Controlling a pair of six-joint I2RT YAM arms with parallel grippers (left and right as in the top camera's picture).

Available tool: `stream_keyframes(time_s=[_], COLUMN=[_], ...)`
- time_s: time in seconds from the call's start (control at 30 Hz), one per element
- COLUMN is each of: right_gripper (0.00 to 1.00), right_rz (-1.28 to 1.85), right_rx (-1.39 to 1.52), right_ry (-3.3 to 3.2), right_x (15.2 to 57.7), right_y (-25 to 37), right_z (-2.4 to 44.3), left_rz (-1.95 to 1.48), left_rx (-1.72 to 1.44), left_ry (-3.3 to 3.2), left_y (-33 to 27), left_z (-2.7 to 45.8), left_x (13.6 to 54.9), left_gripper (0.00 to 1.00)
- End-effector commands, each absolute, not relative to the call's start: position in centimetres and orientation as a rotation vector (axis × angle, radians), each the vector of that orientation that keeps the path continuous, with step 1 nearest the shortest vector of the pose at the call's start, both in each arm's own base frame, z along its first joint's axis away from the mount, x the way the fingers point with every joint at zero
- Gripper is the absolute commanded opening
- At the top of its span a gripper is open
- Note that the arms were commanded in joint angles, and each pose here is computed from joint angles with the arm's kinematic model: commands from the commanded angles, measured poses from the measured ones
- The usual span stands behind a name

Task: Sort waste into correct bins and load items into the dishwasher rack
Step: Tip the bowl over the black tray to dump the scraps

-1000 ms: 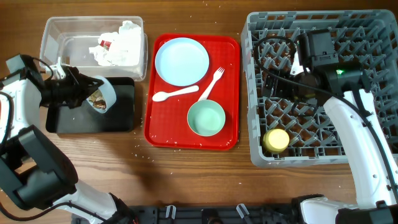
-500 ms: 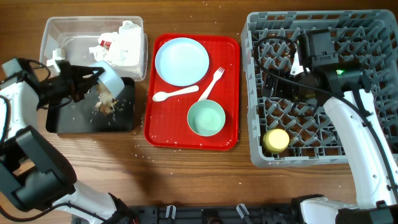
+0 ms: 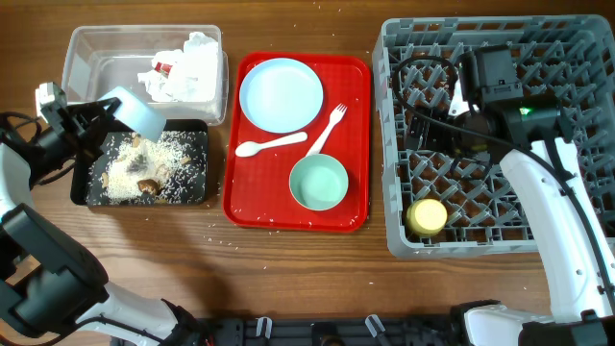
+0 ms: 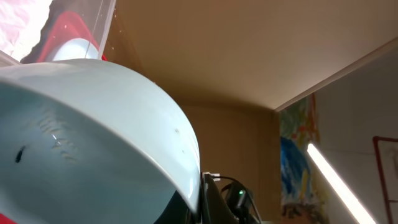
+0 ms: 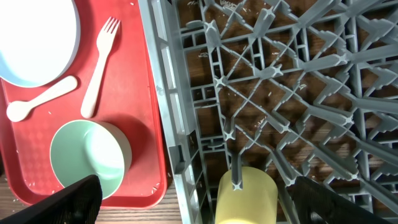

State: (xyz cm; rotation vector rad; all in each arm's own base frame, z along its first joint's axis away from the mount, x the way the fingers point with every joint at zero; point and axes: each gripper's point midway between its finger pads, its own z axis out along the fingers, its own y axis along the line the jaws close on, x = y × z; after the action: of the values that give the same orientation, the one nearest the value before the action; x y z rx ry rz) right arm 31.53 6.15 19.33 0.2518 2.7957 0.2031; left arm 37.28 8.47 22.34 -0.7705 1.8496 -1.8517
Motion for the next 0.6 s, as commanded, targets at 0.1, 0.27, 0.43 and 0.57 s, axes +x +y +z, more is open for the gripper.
stream_keyframes(time_s=[0.1,0.27,0.43,0.57], right_gripper=[0.99,1.0,0.99,0.99], right_rz=[0.213,0.215,0.218,0.22], right_rx=[0.225,0.224,0.223,0.221], right_ry=[2.778,2.772,2.761,2.754], right_x=[31.8,31.9,32.2,32.4], right_y=[6.4,6.4,6.5,6.5], right_z=[19.9,20.0,20.1,20.1], left_rz=[-1.946,-1.85,-1.991,-1.993], left_rx=[-0.833,-0.927,-0.875,-0.809], left_ry=[1.814,1.902,1.825,1.857], left_y=[7.7,8.6,7.4,6.0], left_z=[22.8,21.0,23.1,23.3], left_x=[36.8,37.8,37.4,37.7], left_gripper=[0.04,0.04,0.04,0.04])
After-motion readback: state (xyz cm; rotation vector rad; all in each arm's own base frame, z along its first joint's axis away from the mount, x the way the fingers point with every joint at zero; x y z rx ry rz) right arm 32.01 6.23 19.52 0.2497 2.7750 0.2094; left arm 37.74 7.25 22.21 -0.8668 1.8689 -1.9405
